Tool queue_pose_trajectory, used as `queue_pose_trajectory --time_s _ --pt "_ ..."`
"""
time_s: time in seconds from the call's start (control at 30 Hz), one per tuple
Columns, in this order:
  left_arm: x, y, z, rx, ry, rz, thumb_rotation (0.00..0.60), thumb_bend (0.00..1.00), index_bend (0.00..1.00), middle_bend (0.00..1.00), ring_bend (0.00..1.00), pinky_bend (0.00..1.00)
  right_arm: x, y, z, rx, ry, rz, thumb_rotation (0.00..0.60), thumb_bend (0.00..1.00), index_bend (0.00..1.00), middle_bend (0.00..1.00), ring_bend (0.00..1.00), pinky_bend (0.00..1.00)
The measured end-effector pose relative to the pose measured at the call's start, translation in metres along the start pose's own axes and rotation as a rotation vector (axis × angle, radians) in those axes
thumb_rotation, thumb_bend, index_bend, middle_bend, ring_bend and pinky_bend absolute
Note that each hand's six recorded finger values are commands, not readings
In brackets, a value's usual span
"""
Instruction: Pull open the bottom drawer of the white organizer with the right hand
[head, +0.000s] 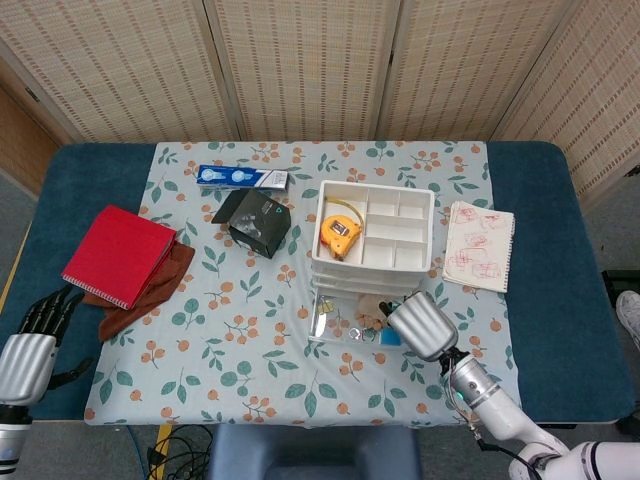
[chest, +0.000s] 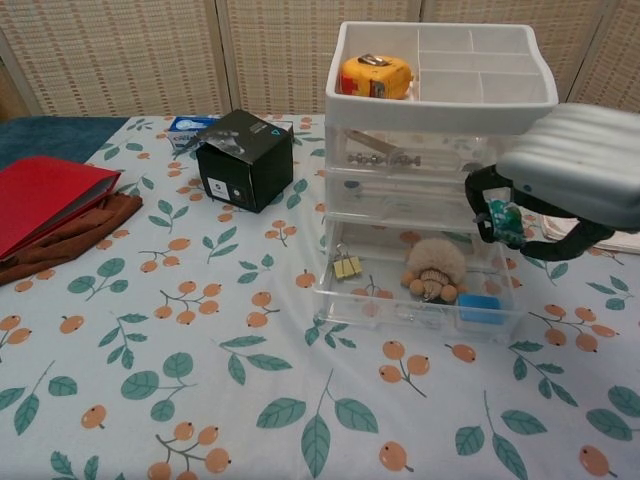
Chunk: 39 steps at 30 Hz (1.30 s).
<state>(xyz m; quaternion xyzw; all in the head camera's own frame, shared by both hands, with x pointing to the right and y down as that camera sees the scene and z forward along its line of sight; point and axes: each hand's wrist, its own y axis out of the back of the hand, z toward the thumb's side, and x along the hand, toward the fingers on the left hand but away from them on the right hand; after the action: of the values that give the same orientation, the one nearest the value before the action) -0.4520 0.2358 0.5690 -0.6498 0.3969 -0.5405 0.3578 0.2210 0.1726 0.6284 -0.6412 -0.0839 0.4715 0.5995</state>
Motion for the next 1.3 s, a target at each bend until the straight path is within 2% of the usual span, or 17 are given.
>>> queue_pose_trajectory --time_s 0.2,0.43,0.53,0.7,0.8,0.9,1.07,1.17,1.23,1.3 --pt "0.001 -0.001 0.003 0.0 -0.007 -0.003 0.6 0.18 0.08 0.01 0.05 0.09 0.013 -0.028 -0.014 0.005 -0.048 0.059 0.6 0.42 0.53 0.91 1.0 1.0" --pt "-0.001 -0.002 0.001 0.004 0.002 -0.01 0.6 0.18 0.08 0.01 0.05 0.09 0.014 -0.059 -0.017 0.014 -0.057 0.124 0.6 0.42 0.51 0.91 1.0 1.0" --pt "-0.002 -0.002 -0.002 0.005 0.012 -0.012 0.6 0.18 0.08 0.01 0.05 0.09 0.013 -0.073 -0.017 0.013 -0.058 0.152 0.6 0.42 0.43 0.89 1.0 1.0" --pt "-0.003 -0.002 -0.001 0.005 0.012 -0.011 0.6 0.18 0.08 0.01 0.05 0.09 0.012 -0.089 -0.014 0.001 -0.061 0.183 0.6 0.42 0.21 0.88 1.0 1.0" --pt "-0.002 -0.002 -0.001 0.006 0.011 -0.013 0.6 0.18 0.08 0.01 0.05 0.09 0.014 -0.091 -0.013 -0.008 -0.065 0.187 0.6 0.42 0.1 0.86 1.0 1.0" --pt "-0.002 -0.002 0.0 0.007 0.008 -0.013 0.6 0.18 0.08 0.01 0.05 0.09 0.017 -0.091 -0.015 -0.012 -0.071 0.186 0.6 0.42 0.03 0.86 1.0 1.0" --pt "0.001 -0.001 0.001 0.009 0.005 -0.012 0.6 0.18 0.08 0.01 0.05 0.09 0.025 -0.083 -0.022 -0.023 -0.089 0.161 0.6 0.43 0.01 0.83 1.0 1.0" --pt "0.002 -0.001 0.001 0.009 0.005 -0.012 0.6 0.18 0.08 0.01 0.05 0.09 0.034 -0.073 -0.033 -0.038 -0.131 0.127 0.6 0.42 0.01 0.8 1.0 1.0" --pt "0.002 -0.001 0.002 0.011 0.004 -0.013 0.6 0.18 0.08 0.01 0.05 0.09 0.044 -0.065 -0.044 -0.058 -0.175 0.096 0.6 0.43 0.02 0.75 0.95 1.0" --pt "0.002 -0.001 0.003 0.018 0.002 -0.011 0.6 0.18 0.08 0.01 0.05 0.09 0.056 -0.057 -0.056 -0.084 -0.227 0.062 0.6 0.43 0.03 0.68 0.83 0.99"
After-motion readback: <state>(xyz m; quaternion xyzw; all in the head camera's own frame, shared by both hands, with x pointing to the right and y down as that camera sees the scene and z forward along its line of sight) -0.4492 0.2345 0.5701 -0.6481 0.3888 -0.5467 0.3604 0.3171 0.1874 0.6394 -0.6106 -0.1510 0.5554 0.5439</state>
